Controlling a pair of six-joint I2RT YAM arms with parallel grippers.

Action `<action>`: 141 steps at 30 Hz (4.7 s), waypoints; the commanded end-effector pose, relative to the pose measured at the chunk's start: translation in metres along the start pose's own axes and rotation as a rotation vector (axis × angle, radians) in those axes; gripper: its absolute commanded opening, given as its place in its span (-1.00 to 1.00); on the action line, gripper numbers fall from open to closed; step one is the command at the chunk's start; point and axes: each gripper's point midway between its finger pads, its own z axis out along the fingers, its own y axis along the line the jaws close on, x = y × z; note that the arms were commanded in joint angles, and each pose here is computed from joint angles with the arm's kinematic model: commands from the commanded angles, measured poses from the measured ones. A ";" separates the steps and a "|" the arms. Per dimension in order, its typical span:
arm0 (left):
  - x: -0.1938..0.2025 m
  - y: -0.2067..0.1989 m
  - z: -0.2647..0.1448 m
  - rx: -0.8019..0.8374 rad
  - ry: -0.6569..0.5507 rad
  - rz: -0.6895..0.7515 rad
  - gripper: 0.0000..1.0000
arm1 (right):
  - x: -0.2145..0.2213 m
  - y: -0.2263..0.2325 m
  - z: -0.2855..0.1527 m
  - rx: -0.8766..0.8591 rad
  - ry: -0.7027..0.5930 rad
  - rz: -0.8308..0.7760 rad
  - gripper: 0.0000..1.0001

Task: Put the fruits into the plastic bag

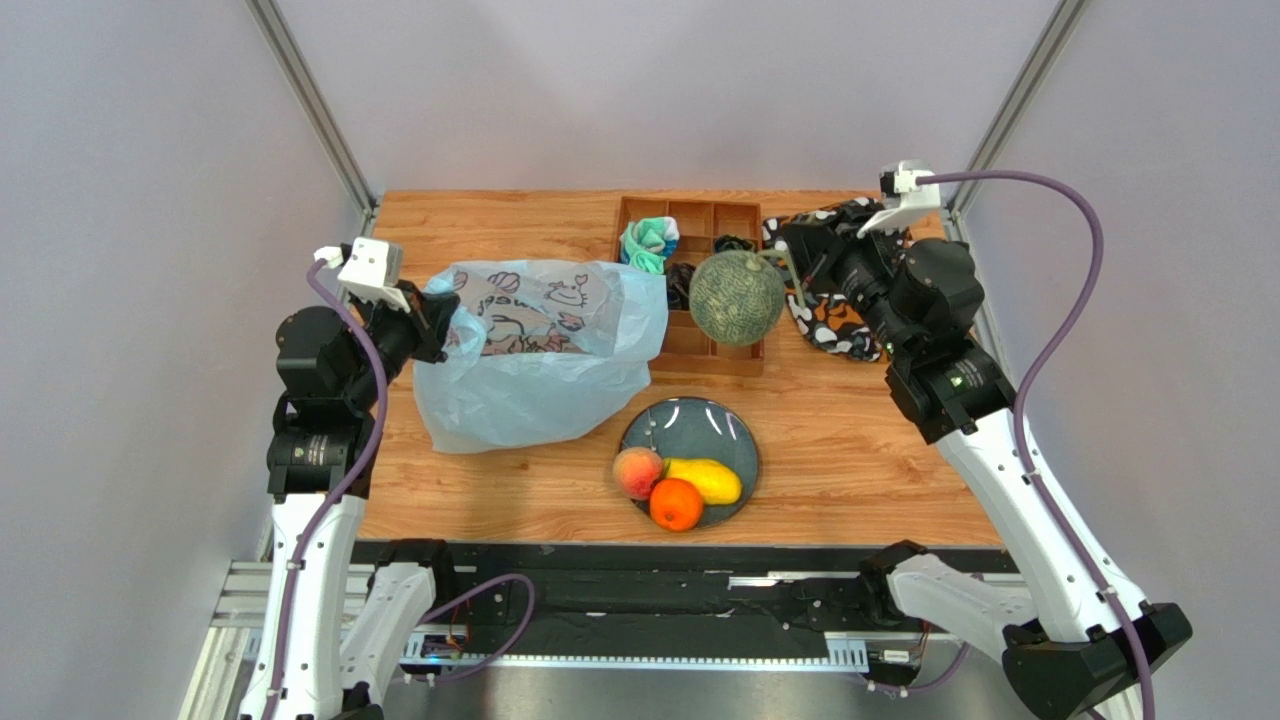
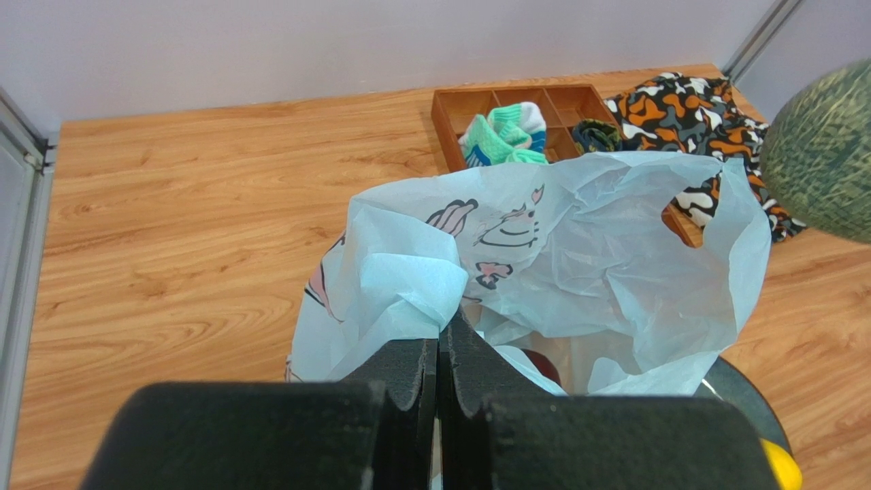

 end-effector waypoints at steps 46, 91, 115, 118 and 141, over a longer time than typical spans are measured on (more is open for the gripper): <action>-0.009 -0.003 -0.003 0.003 -0.028 0.010 -1.00 | 0.259 0.249 0.111 -0.582 0.561 -0.023 -1.00; -0.010 -0.003 -0.004 0.001 -0.033 0.011 -1.00 | 0.261 0.216 0.109 -0.492 0.616 -0.024 0.65; -0.008 0.002 -0.004 -0.026 -0.028 0.001 -1.00 | 0.157 0.117 0.030 -0.278 0.470 -0.089 0.63; -0.008 0.001 -0.004 -0.023 -0.028 -0.001 -1.00 | 0.182 0.082 0.009 -0.188 0.550 -0.081 0.63; -0.007 0.000 -0.002 -0.014 -0.024 -0.009 -1.00 | 0.286 0.052 -0.122 -0.278 0.796 -0.021 0.69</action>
